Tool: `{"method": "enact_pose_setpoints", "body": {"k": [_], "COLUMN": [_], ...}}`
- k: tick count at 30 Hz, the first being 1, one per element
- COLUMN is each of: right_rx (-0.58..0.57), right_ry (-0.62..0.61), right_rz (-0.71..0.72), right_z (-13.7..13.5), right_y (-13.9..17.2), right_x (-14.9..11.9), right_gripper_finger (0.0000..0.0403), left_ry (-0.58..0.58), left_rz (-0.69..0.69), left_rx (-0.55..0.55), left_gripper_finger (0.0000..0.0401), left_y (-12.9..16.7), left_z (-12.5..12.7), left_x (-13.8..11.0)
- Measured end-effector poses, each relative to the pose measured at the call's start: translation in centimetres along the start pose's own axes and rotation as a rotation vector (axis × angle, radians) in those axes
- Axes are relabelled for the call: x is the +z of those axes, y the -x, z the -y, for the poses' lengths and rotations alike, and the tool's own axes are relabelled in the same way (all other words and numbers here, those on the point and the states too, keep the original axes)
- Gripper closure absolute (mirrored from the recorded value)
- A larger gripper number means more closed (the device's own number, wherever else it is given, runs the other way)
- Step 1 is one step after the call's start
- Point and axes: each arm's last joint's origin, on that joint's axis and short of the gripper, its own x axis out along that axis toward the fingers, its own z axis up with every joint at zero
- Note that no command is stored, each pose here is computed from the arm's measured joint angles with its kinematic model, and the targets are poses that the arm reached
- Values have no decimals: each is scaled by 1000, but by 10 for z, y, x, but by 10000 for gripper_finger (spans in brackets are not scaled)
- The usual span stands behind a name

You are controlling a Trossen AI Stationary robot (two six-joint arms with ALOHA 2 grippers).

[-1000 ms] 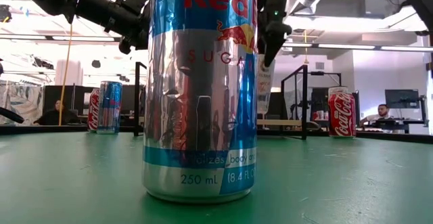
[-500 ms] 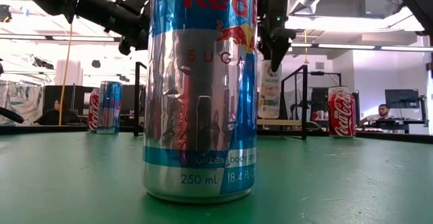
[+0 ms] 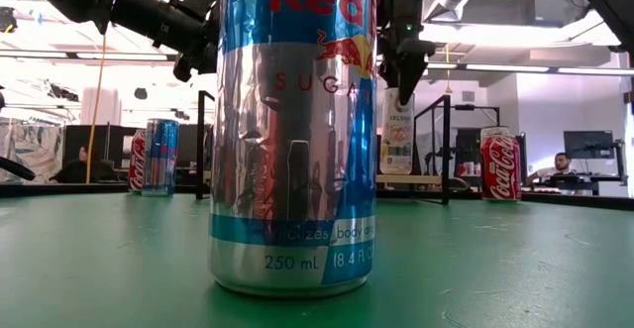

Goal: Place canned beverage on shelf
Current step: Put the middle white soda can on the shelf

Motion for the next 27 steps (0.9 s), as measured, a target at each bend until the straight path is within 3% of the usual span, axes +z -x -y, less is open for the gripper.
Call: {"method": "enact_pose_setpoints", "body": {"k": [8,17,27], "right_rx": [14,12,-22], "right_ry": [-33,-43,-32], "right_rz": [-2,1,14], "right_z": [-1,-1,-4], "right_y": [0,0,14], "right_x": [-1,-1,-6], "right_gripper_finger": [102,48,51], "left_ry": [0,0,-17], "left_rz": [0,0,0], "left_rx": [0,0,0], "left_gripper_finger": [243,243,243], "left_y": [0,0,0], "left_z": [0,0,0], "left_x": [0,0,0]}}
